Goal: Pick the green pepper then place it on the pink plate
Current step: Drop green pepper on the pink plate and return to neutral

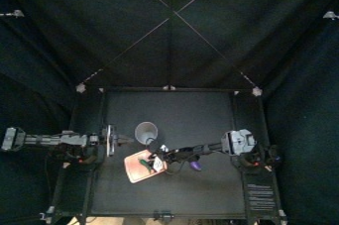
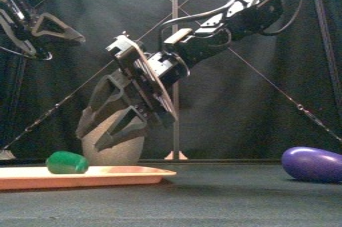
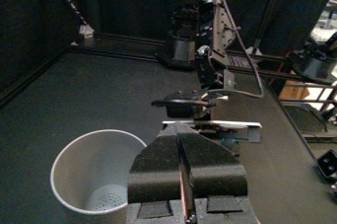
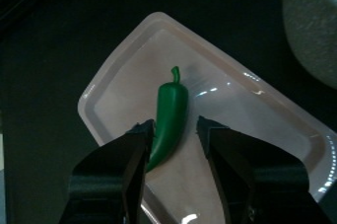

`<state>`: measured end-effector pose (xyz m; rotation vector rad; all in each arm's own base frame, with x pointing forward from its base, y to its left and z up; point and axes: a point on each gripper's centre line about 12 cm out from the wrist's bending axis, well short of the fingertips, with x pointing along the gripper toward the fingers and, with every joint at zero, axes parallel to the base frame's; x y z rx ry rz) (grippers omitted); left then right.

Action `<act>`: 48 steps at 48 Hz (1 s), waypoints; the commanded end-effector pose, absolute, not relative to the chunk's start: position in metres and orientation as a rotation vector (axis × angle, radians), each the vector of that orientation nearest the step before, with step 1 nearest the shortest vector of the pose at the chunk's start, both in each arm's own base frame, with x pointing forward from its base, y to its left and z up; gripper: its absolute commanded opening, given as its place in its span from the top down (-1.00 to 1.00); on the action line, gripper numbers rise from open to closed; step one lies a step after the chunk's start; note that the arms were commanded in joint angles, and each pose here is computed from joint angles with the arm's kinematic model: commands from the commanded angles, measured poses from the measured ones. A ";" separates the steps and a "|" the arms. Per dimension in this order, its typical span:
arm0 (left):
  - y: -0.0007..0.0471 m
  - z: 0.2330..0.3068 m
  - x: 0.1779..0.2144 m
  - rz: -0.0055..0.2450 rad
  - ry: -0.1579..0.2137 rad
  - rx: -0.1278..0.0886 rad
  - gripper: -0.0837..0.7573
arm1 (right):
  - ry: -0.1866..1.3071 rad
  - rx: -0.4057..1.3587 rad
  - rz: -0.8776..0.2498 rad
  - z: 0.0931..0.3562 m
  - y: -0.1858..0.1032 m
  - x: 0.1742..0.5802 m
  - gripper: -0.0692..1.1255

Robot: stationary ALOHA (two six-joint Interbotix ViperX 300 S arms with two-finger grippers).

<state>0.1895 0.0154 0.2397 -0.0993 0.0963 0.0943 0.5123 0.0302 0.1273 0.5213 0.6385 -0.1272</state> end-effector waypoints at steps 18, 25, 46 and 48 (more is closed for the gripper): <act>0.0161 0.2448 0.1909 0.096 0.081 -0.091 0.81 | 0.463 0.282 -0.124 0.256 0.015 0.450 -0.44; 0.0162 0.2455 0.1911 0.096 0.080 -0.084 0.81 | 0.428 0.202 -0.141 0.272 -0.001 0.428 -0.45; 0.0208 0.2475 0.1910 0.117 0.071 -0.065 0.81 | 0.403 0.101 -0.186 0.279 -0.034 0.370 -0.45; 0.0207 0.2479 0.1911 0.115 0.068 -0.050 0.81 | 0.411 0.092 -0.184 0.276 -0.034 0.366 -0.45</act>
